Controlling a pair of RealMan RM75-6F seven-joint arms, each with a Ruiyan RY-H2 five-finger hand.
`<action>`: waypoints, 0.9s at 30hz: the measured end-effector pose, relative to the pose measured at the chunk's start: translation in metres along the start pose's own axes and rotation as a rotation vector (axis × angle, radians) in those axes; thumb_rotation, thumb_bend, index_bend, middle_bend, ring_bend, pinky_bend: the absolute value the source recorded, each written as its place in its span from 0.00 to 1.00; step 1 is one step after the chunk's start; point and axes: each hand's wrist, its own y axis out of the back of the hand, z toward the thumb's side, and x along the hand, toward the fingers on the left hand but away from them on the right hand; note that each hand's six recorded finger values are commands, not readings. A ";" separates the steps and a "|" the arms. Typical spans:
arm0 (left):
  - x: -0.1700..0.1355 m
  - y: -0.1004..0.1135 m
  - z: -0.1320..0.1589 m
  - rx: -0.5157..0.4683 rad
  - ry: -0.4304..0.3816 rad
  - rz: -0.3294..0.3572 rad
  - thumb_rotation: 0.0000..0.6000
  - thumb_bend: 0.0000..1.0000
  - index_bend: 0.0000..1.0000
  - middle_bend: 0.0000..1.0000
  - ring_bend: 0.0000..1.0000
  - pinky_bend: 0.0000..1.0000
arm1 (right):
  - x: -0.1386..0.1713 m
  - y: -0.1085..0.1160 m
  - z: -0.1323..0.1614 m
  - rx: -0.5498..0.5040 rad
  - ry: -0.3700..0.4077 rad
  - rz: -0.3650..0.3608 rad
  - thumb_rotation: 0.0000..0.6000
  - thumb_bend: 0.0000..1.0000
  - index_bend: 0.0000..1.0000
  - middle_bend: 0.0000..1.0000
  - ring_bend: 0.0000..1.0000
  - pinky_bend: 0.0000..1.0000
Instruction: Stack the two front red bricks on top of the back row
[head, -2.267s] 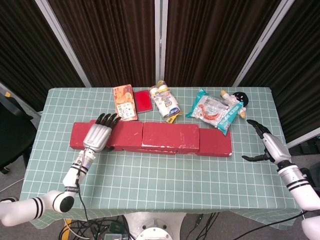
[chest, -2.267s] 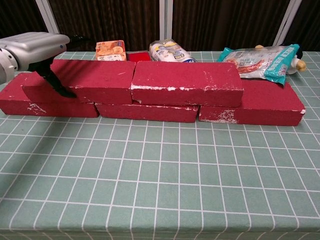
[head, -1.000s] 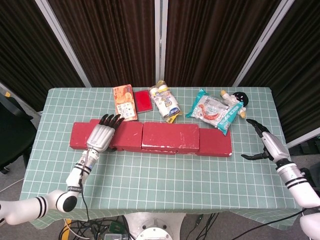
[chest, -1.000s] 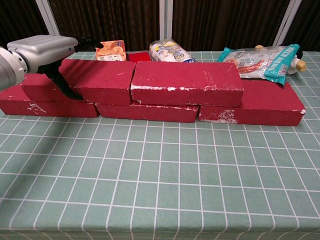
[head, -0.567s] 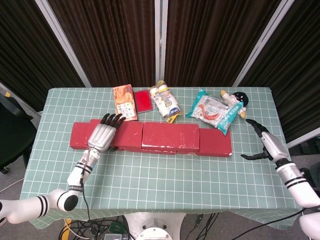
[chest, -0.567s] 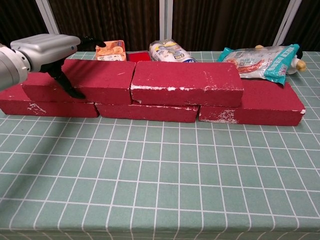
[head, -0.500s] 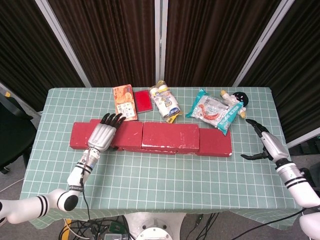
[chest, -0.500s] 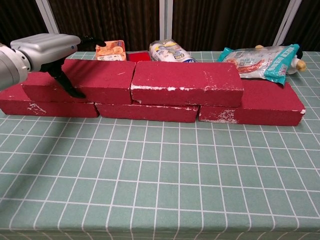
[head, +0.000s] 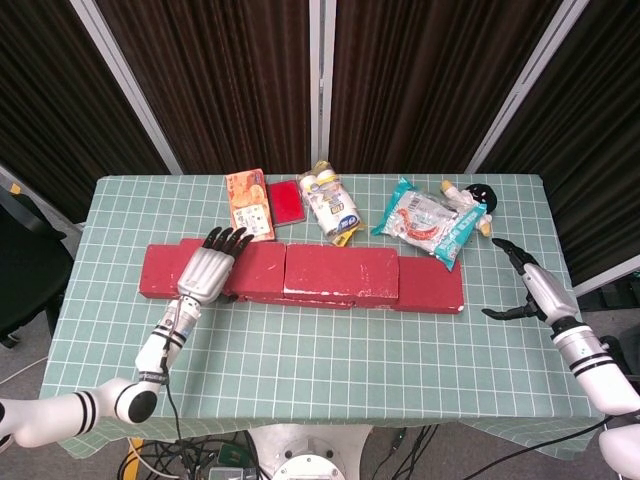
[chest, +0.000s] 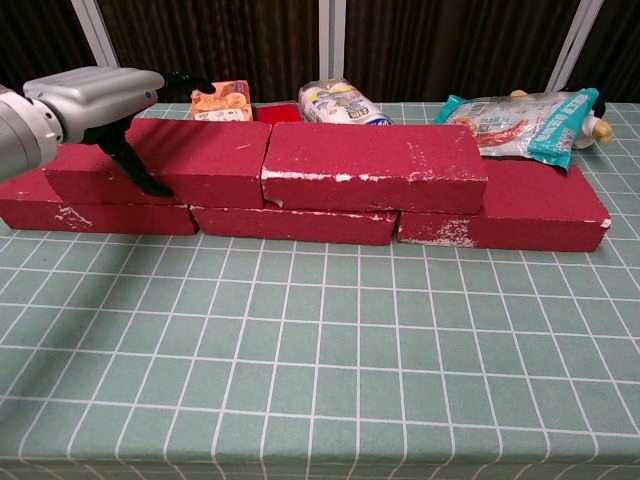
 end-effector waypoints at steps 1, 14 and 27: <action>0.000 0.000 0.000 -0.003 -0.001 0.001 1.00 0.02 0.03 0.00 0.00 0.00 | 0.000 0.000 0.000 0.000 0.000 -0.001 1.00 0.00 0.00 0.00 0.00 0.00; -0.035 0.013 -0.036 0.039 0.062 0.006 1.00 0.02 0.03 0.00 0.00 0.00 | -0.008 0.004 0.012 0.034 0.020 0.003 1.00 0.02 0.00 0.00 0.00 0.00; -0.087 0.026 -0.105 0.068 0.215 0.028 1.00 0.03 0.03 0.00 0.00 0.00 | -0.052 -0.023 0.028 0.179 0.009 0.030 1.00 0.17 0.00 0.00 0.00 0.00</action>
